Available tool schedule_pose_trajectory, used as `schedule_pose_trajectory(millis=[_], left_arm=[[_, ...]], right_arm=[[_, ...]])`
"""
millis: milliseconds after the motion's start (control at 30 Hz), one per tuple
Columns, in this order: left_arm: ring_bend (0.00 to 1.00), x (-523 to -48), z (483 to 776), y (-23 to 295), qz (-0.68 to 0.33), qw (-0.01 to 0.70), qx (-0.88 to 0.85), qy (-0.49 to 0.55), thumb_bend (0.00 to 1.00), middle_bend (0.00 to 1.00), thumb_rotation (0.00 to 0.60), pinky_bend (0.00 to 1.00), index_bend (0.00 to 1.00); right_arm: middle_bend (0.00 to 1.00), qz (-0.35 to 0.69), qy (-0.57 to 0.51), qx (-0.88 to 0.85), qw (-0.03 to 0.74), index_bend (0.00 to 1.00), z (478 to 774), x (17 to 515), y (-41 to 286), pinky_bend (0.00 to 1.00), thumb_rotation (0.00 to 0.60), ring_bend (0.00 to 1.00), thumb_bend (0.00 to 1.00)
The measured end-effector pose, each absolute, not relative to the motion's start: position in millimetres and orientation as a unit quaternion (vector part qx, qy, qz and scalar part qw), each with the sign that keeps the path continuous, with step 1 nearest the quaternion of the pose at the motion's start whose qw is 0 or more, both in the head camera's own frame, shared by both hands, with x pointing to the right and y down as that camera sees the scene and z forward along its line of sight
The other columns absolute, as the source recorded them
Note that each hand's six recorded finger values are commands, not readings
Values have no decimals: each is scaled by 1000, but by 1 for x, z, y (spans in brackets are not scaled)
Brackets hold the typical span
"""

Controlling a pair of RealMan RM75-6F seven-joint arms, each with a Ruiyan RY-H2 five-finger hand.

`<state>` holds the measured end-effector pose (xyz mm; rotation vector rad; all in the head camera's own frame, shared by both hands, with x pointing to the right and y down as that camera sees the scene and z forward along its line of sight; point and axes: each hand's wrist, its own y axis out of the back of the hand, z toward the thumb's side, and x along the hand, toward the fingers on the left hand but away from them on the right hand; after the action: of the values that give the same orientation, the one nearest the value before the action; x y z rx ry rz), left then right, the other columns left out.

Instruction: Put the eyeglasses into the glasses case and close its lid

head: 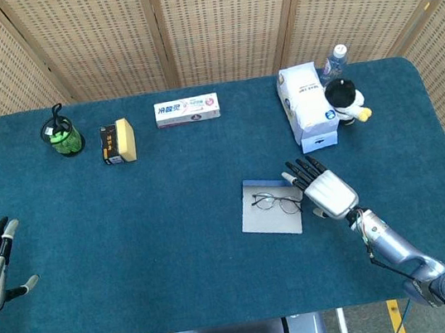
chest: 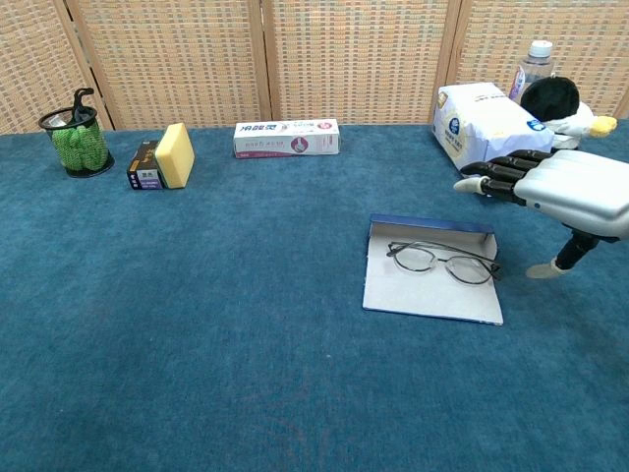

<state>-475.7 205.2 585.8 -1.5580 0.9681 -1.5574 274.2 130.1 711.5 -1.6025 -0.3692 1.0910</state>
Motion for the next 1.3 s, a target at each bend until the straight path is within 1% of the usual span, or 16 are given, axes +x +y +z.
schedule_pose_trajectory(millis=[333,567,800,1300], left_arm=[[0,-475,587,206,-605,359,-604,373,0,0,600,0,0],[0,-476,588,206,-607,358,-603,374,0,0,600,0,0],[0,-477,587,206,-606,358,-603,375,0,0,600,0,0],[0,-478,587,205,-606,355,-604,377,0,0,600,0,0]], right_arm=[[0,437,-160,-670,579,0,725,268,135,53,600,0,0],[0,437,-153,-670,579,0,737,261,137,53,600,0,0],[0,446,-162,-670,571,0,745,252,128,53,600,0,0],[0,451,-184,-667,564,0,746,236,115,53,600,0,0]])
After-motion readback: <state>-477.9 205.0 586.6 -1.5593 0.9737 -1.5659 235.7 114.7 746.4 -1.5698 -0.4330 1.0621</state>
